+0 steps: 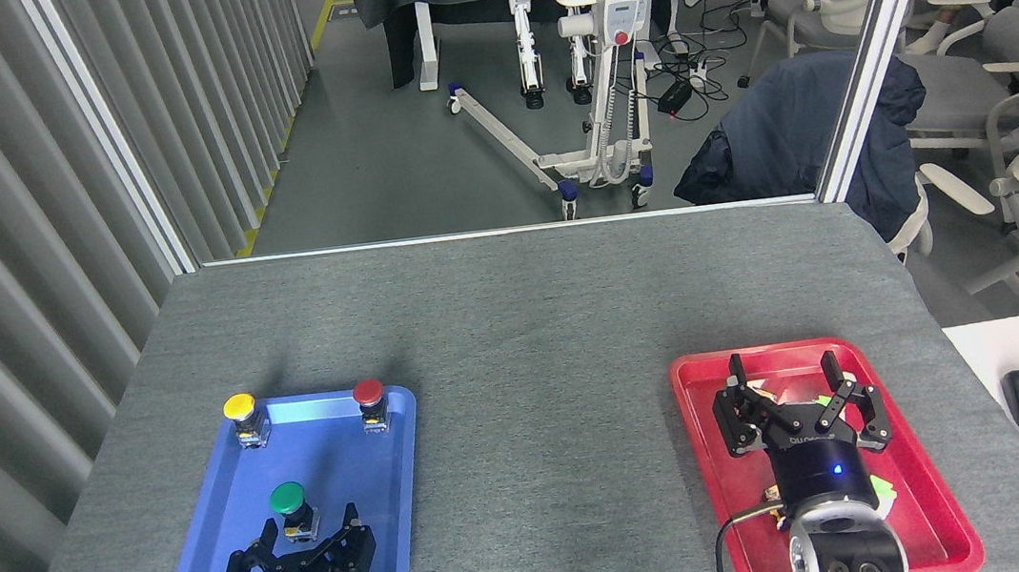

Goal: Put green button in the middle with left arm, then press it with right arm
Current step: 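Carry the green button with the left gripper toward the table's middle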

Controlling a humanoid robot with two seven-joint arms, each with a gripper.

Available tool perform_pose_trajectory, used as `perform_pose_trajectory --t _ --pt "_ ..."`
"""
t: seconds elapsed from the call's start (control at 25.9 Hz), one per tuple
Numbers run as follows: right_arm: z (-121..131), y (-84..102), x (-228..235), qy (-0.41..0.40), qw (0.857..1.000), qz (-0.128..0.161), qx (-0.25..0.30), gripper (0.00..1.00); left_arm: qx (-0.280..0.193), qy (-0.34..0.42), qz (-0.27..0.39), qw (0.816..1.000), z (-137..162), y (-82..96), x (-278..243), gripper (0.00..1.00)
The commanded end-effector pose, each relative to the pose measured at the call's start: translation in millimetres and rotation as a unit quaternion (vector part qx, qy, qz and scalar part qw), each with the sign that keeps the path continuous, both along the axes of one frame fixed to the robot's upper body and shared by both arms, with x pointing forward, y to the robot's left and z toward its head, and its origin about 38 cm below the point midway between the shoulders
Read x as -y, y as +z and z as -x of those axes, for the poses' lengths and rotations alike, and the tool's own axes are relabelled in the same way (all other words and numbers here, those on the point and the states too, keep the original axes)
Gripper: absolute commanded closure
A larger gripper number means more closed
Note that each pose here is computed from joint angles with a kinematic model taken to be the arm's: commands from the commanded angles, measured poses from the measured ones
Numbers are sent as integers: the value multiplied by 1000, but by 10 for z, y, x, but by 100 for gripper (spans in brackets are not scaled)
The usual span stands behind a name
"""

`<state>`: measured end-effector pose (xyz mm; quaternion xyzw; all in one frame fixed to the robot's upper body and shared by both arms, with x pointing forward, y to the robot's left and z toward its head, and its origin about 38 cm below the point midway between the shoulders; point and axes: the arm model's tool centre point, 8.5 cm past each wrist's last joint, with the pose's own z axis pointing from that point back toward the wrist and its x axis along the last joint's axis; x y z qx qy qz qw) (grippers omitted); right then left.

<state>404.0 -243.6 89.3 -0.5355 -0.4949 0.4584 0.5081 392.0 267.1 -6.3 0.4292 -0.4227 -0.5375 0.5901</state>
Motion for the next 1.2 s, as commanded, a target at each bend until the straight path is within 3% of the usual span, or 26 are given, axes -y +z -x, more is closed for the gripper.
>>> perform_pose_trajectory --t 0.0,0.19,0.31,0.39,0.58,0.89,1.0,1.16 --pt "0 1 -2 0 1000 0 0 0 -6 10 3 1000 -88 -18 -61 2" --pt "0 -2 -12 0 1000 -2 0 0 4 10 0 1000 -188 69 -60 5" --pt "0 0 -12 0 1000 -2 0 0 -2 8 -2 1000 -185 57 -61 35" --pt "0 0 -7 0 1000 -1 0 0 -18 6 -3 1000 -167 29 -90 64" --pt "0 1 -2 0 1000 0 0 0 -19 2 -2 1000 -175 60 -94 100" --pt "0 1 4 0 1000 1 0 0 41 -61 12 997 -336 474 188 100" --pt "4 -5 4 0 1000 1 0 0 58 -152 23 986 -493 622 855 100" --pt "9 -9 10 0 1000 1 0 0 46 -247 18 968 -611 655 1704 100"
